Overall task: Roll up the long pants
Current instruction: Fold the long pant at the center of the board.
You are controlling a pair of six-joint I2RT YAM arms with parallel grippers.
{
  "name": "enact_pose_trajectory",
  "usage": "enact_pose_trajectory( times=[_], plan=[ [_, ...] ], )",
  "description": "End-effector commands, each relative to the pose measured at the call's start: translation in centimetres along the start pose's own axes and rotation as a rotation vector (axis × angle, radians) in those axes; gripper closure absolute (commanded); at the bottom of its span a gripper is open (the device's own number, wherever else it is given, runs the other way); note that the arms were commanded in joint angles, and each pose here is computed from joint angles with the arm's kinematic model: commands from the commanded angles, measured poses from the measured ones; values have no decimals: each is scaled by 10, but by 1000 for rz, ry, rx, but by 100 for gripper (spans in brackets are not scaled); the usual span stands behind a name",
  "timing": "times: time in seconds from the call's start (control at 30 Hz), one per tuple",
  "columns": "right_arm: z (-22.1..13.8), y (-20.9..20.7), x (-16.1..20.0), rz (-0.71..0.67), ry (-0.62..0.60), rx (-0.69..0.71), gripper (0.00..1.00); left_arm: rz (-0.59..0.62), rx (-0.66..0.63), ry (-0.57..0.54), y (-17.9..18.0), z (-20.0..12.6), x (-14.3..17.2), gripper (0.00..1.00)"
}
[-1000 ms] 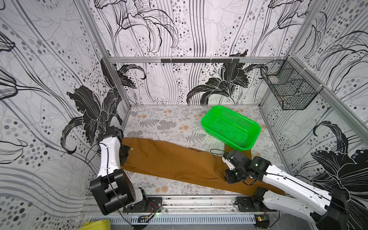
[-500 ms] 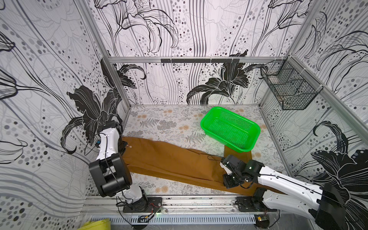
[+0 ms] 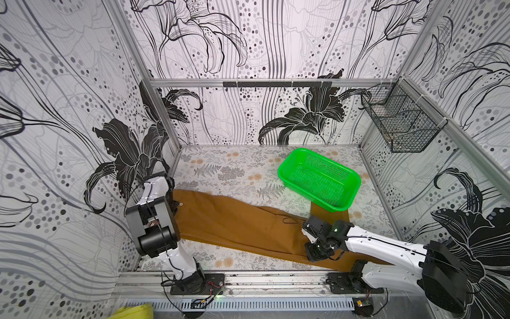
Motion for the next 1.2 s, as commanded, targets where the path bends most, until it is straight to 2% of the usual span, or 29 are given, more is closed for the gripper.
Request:
enact_pose_trajectory(
  times=[0.0, 0.03, 0.07, 0.13, 0.23, 0.33, 0.4, 0.57, 0.63, 0.7, 0.77, 0.9, 1.0, 1.17],
  plan=[
    [-1, -5, 7, 13, 24, 38, 56, -42, 23, -82, -3, -7, -13, 45],
    [-4, -5, 7, 12, 11, 36, 46, -45, 26, -90, -1, -10, -13, 30],
    [-8, -4, 7, 8, -6, 31, 37, -51, 31, -104, 2, -13, -13, 24],
    [-18, -3, 6, 6, -52, 29, 29, -59, 43, -130, 7, -21, -14, 0],
    [-39, 2, 3, -12, -145, -11, 20, -71, 56, -164, 14, -35, -16, 1],
    [-65, 6, -3, -31, -266, -9, 19, -77, 109, -181, 18, -48, -16, 1],
    [-86, 9, -10, -29, -362, 38, 19, -82, 152, -176, 20, -54, -13, 1],
    [-144, 14, -46, 70, -676, 340, 16, -70, 317, -137, 6, -60, 6, 2],
    [-164, 11, -64, 146, -747, 472, 13, -47, 366, -123, -5, -59, 14, 4],
    [-172, -9, -85, 283, -730, 527, 12, -25, 383, -108, -16, -56, 20, 6],
    [-169, -39, -100, 434, -658, 503, 12, -7, 401, -75, -26, -50, 26, 8],
    [-166, -96, -102, 672, -627, 484, 12, 25, 415, -32, -39, -36, 33, 9],
    [-162, -120, -101, 759, -602, 427, 12, 38, 414, -25, -42, -32, 34, 9],
    [-142, -133, -119, 777, -554, 398, 12, 53, 411, -21, -48, -30, 32, 9]
  ],
)
Point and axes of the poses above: each gripper's point midway between its finger pads, its own z axis out along the fingers, its own y axis along the line the jaws close on, x = y × z, the point moved 10 cm from there along -z, back along the fingers, and after that the axes turned 5 degrees about z, right-handed, at the moved point
